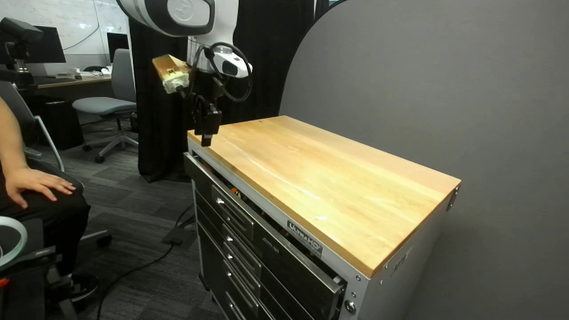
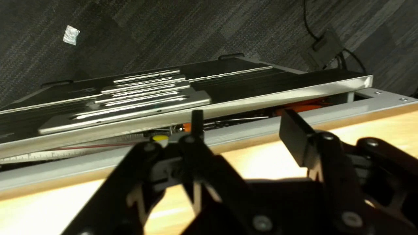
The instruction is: Put the screwdriver in the open drawer then close it
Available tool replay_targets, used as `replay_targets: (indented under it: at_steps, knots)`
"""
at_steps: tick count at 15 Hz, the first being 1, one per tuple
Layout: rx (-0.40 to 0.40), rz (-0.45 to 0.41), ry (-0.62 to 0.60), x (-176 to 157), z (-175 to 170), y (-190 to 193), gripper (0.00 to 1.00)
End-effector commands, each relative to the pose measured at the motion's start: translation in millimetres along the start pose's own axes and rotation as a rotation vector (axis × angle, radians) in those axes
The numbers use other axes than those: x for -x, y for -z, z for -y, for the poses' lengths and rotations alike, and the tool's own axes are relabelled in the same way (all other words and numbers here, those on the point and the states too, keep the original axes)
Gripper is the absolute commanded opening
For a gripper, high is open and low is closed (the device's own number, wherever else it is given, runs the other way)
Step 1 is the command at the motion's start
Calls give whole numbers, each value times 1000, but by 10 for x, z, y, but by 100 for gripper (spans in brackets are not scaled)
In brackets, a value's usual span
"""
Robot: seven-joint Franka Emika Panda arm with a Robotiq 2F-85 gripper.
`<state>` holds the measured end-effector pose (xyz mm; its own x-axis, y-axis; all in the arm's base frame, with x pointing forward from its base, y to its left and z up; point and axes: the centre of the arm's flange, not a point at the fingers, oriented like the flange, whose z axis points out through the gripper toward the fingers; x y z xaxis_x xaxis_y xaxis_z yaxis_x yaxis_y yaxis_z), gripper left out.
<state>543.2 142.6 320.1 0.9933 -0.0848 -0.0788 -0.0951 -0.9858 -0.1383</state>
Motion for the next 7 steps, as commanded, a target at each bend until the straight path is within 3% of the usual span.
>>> replay_targets:
  at_steps: [1,4,5,7]
  knots:
    - [-35,21,71,-73,157,415,95]
    - [-51,40,46,-135,212,569,100]
    - [-24,23,60,-61,186,392,99]
    - [-32,29,55,-84,194,460,100]
